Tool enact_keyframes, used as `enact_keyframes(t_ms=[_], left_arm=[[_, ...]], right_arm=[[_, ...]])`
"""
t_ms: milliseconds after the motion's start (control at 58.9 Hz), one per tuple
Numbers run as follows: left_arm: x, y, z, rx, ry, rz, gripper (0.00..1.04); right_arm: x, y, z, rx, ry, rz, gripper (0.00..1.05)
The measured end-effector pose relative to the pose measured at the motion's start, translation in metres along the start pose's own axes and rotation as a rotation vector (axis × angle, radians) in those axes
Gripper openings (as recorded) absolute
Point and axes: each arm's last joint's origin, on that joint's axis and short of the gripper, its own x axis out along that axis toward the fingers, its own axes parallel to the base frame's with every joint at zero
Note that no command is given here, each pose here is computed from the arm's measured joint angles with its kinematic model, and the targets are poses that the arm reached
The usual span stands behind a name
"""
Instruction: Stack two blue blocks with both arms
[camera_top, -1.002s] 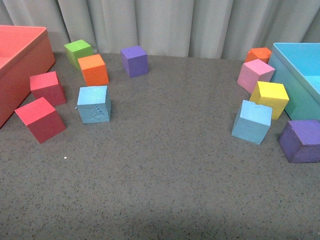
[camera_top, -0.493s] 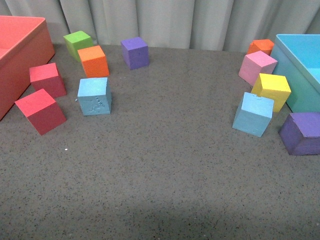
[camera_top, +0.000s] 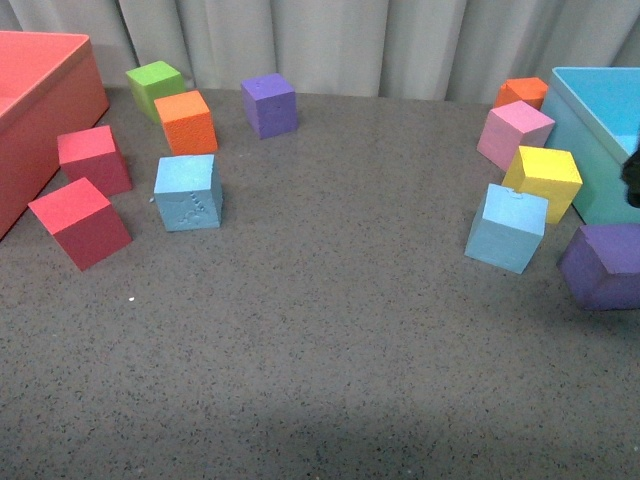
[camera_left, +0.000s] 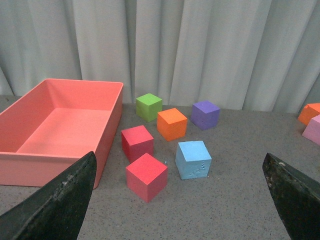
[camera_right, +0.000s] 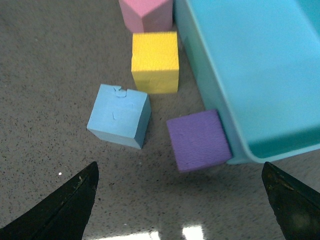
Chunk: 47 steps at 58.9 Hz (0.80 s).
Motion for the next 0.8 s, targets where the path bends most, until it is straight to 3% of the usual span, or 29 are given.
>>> enact_keyframes(t_ms=[102,323,798], left_arm=[[0.0,0.0,0.0,0.0,0.0,0.0,0.98],[0.0,0.0,0.0,0.0,0.0,0.0,0.98],[0.0,0.0,0.0,0.0,0.0,0.0,0.98]], right_arm=[[0.031,0.013,0.016,0.102,0.119,0.004,0.95],[0.074,0.035,0.03,0.177,0.243,0.025,0.95],[0.123,0.061,0.029,0.163,0.386,-0.05,0.95]])
